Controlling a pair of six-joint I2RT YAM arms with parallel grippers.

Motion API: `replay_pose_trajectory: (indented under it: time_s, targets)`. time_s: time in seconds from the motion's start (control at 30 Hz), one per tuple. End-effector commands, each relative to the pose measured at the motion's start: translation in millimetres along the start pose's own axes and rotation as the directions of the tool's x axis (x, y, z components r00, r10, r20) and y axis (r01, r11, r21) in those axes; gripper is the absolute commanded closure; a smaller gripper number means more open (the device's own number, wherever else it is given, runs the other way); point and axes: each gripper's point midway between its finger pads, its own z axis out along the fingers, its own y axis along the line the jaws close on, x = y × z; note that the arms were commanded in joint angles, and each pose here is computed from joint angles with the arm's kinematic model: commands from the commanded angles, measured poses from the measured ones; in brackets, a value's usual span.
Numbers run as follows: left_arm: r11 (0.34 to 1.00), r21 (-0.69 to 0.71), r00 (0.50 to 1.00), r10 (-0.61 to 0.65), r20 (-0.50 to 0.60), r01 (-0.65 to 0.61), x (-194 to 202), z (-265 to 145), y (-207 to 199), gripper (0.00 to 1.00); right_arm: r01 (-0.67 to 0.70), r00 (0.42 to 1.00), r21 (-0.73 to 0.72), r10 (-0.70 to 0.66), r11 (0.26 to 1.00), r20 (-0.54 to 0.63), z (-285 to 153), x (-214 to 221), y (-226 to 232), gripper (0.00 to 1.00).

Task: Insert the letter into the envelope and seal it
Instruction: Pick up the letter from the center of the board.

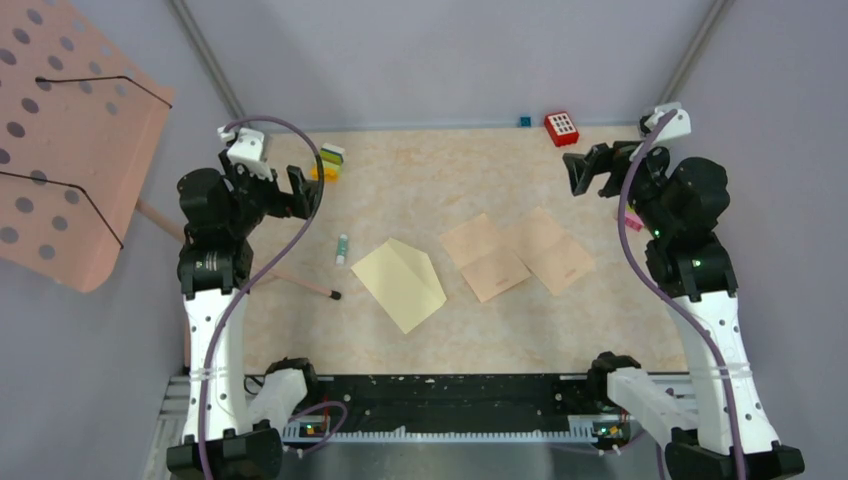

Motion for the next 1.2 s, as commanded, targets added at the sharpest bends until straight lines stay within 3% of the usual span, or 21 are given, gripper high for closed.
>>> replay_pose_trajectory:
  time_s: [0.0, 0.4, 0.83, 1.03, 1.17]
  targets:
    - [0.999, 0.043, 0.999, 0.03, 0.035, -0.032, -6, 3, -5, 0.02, -0.006, 0.999, -0.113, 0.011, 0.994, 0.04, 0, -11, 21, 0.01]
    - [0.997, 0.064, 0.998, 0.041, 0.04, -0.043, -3, 3, -8, 0.02, 0.077, 0.997, -0.199, -0.07, 0.977, 0.039, -2, 1, 32, 0.01]
    - [0.995, 0.084, 0.998, 0.054, 0.033, -0.057, 4, 7, -10, 0.02, 0.12, 0.993, -0.168, -0.116, 0.978, 0.035, 9, 19, 23, 0.01]
    - [0.992, 0.117, 0.999, 0.048, -0.011, -0.047, 11, 18, -14, 0.02, 0.085, 0.995, -0.189, -0.093, 0.978, -0.031, 21, 45, 23, 0.01]
    - [0.989, 0.121, 0.992, 0.099, -0.075, -0.089, 21, 36, -23, 0.01, 0.028, 0.986, -0.206, -0.06, 0.978, -0.153, 32, 84, 22, 0.02]
